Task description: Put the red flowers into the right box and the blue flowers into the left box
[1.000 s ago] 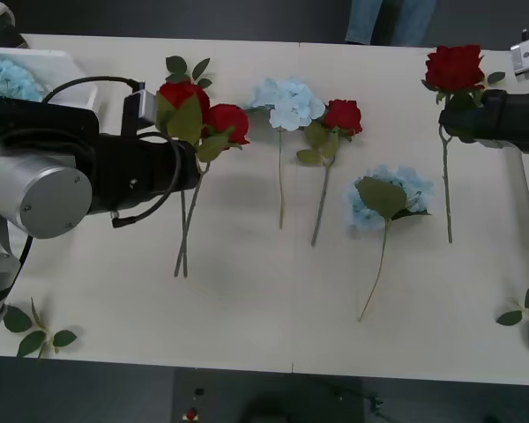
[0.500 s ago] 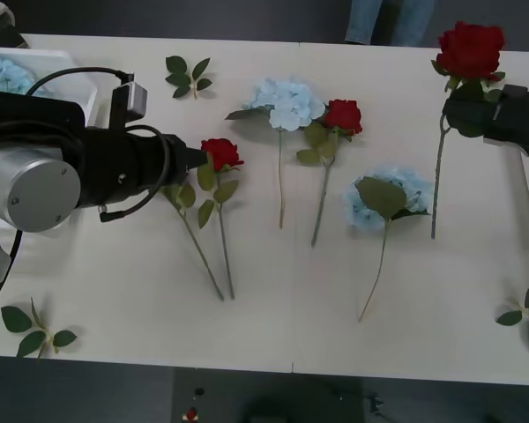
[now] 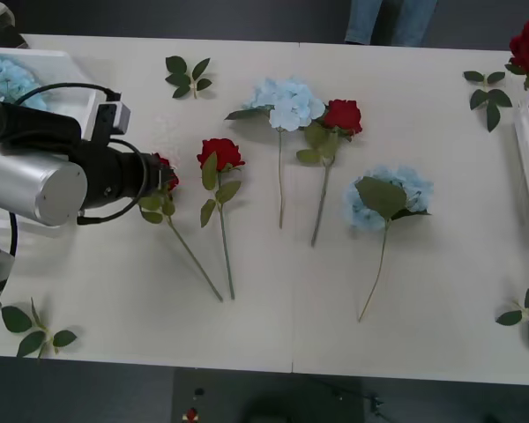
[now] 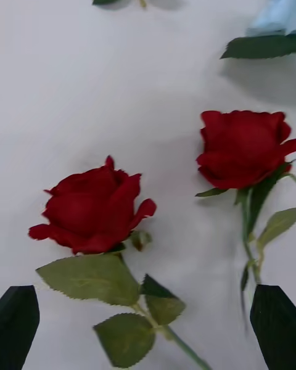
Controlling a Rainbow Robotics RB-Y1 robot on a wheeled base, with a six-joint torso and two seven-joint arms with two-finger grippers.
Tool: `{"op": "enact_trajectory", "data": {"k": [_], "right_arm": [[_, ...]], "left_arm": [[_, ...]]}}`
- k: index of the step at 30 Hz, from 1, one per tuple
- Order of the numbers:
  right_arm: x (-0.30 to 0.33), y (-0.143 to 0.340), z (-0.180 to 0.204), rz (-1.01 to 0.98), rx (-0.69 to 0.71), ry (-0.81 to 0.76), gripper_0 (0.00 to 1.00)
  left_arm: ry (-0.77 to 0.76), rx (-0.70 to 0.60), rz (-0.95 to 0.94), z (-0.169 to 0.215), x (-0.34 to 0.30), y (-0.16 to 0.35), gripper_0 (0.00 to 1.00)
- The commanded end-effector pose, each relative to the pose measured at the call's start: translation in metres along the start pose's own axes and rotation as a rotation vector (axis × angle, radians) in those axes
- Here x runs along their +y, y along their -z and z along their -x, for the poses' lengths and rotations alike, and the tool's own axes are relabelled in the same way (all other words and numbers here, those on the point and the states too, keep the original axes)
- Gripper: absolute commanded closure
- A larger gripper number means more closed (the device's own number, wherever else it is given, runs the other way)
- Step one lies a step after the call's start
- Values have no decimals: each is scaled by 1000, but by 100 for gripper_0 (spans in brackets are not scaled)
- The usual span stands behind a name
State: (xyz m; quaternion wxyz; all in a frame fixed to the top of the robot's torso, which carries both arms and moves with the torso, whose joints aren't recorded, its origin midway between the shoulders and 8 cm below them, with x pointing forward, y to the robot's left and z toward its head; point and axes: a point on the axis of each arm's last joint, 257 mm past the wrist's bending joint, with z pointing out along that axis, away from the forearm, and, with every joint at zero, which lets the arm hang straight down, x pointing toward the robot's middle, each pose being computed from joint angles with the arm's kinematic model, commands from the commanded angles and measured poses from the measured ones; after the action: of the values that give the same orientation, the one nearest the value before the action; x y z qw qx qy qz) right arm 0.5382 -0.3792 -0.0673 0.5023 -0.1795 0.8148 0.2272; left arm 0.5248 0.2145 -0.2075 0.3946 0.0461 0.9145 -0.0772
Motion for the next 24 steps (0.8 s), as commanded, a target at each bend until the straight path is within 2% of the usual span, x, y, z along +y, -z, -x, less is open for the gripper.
{"op": "enact_trajectory", "data": {"k": [1,8,14,24], "right_arm": [[-46,37,23,-151,72,151,100],[-114,83,9,-346,233,208,100],[-152,112,-11,-497,354,120,100],[-200,134,-43,-707,443,-16,100]], "left_arm": [[1,35,47,-18,21,-8,0],[-6,80,85,-44,36,-15,0],[-32,108,98,-57,33,-24,0],[-14,103,81,-51,8,-45,0]]}}
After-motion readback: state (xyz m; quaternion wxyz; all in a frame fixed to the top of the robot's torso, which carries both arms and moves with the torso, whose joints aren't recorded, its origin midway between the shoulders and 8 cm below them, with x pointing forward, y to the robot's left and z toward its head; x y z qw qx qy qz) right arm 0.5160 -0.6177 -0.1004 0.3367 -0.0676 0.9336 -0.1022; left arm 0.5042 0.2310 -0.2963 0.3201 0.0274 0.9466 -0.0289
